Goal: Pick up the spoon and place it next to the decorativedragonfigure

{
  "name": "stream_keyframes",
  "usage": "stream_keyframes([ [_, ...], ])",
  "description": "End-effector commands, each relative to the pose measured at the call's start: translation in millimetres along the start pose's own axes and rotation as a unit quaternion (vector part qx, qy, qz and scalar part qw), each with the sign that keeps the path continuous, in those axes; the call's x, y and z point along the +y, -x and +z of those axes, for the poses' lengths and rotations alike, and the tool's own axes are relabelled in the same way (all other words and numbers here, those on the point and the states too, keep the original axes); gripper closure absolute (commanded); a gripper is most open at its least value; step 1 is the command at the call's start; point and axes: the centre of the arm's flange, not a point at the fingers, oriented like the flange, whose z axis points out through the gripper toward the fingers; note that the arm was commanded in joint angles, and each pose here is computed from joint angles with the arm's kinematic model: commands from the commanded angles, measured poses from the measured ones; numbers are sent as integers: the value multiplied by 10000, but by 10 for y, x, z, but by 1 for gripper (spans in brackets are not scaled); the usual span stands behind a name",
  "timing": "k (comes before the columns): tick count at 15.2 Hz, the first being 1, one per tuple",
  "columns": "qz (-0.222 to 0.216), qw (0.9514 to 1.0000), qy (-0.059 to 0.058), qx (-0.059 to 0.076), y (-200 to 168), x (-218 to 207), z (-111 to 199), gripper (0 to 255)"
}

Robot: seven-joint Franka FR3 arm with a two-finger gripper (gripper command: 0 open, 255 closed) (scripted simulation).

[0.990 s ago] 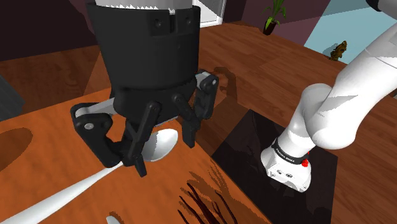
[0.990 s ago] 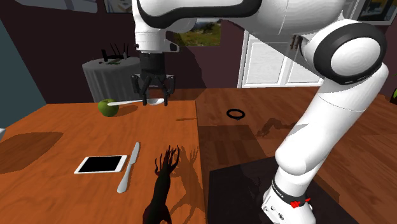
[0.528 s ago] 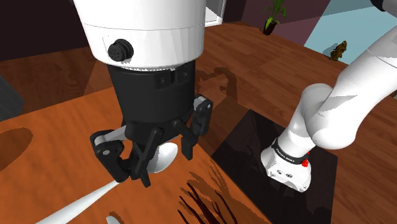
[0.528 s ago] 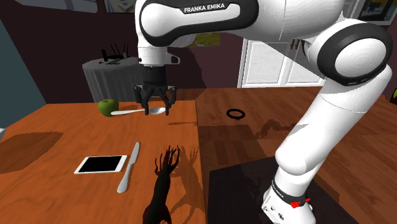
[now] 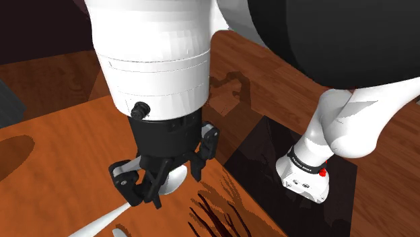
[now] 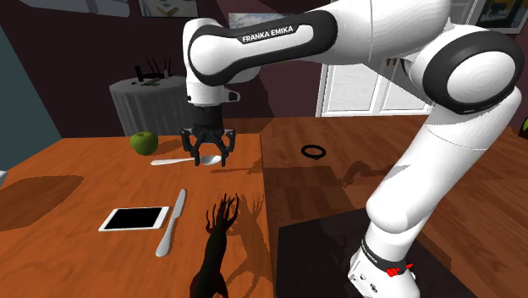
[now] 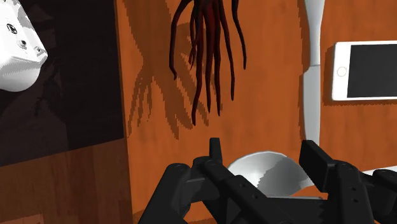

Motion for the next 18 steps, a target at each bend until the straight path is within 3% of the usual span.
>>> stream_keyframes([
  [1, 0, 10000, -1, 2, -13, 8, 108, 255],
  [18, 0, 10000, -1, 2, -153, 40, 994, 255],
])
